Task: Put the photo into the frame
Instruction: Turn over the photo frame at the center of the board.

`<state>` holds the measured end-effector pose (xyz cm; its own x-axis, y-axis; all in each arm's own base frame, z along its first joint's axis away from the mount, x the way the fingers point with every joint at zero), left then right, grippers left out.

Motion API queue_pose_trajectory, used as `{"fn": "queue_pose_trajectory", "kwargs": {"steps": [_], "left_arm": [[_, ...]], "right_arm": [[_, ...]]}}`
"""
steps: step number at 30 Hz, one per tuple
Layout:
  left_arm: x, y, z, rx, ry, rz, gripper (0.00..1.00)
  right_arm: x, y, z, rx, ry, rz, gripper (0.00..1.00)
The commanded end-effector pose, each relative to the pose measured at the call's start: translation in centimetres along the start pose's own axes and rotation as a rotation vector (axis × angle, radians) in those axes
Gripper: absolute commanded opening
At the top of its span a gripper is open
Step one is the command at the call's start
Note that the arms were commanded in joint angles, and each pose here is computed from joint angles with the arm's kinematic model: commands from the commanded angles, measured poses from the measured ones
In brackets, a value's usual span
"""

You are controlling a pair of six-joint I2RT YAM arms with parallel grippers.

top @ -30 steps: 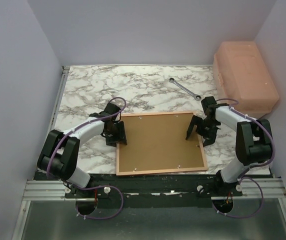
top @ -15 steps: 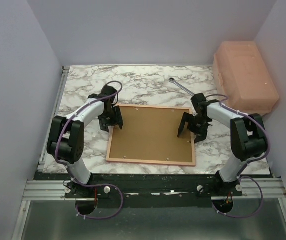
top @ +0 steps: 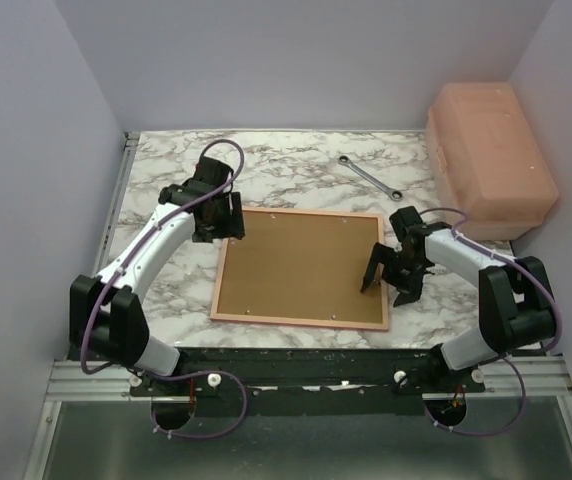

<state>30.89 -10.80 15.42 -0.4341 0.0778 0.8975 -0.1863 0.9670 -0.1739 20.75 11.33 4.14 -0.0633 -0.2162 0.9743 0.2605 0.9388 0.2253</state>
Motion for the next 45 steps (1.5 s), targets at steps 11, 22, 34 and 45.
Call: {"fn": "queue_pose_trajectory", "kwargs": {"steps": [11, 22, 34, 45], "left_arm": [[2.8, -11.1, 10.6, -0.289, 0.054, 0.447, 0.79], [5.9, -15.2, 12.6, -0.543, 0.0, 0.644, 0.8], [4.9, -15.6, 16.5, -0.874, -0.032, 0.574, 0.8], [4.1, -16.8, 15.2, -1.045, -0.246, 0.41, 0.8]], "right_arm": [[-1.1, -1.0, 5.5, -0.083, 0.109, -0.083, 0.81], [-0.5, -1.3, 4.9, -0.05, 0.086, -0.049, 0.24], [2.4, 0.0, 3.1, 0.013, 0.049, -0.054, 0.0], [7.7, 3.3, 2.2, 0.086, 0.051, -0.176, 0.01]]}}
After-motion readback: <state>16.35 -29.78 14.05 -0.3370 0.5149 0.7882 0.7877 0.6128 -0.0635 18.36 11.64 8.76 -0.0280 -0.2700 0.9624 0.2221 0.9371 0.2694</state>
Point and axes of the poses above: each gripper's point midway between its finger pads, its own x axis back along the fingers, its own y axis along the line the jaws close on, z = x × y, the point moved 2 cm from there along x, back along the fingers, and after that the axes turned 5 degrees about x, right-handed, at the moved point
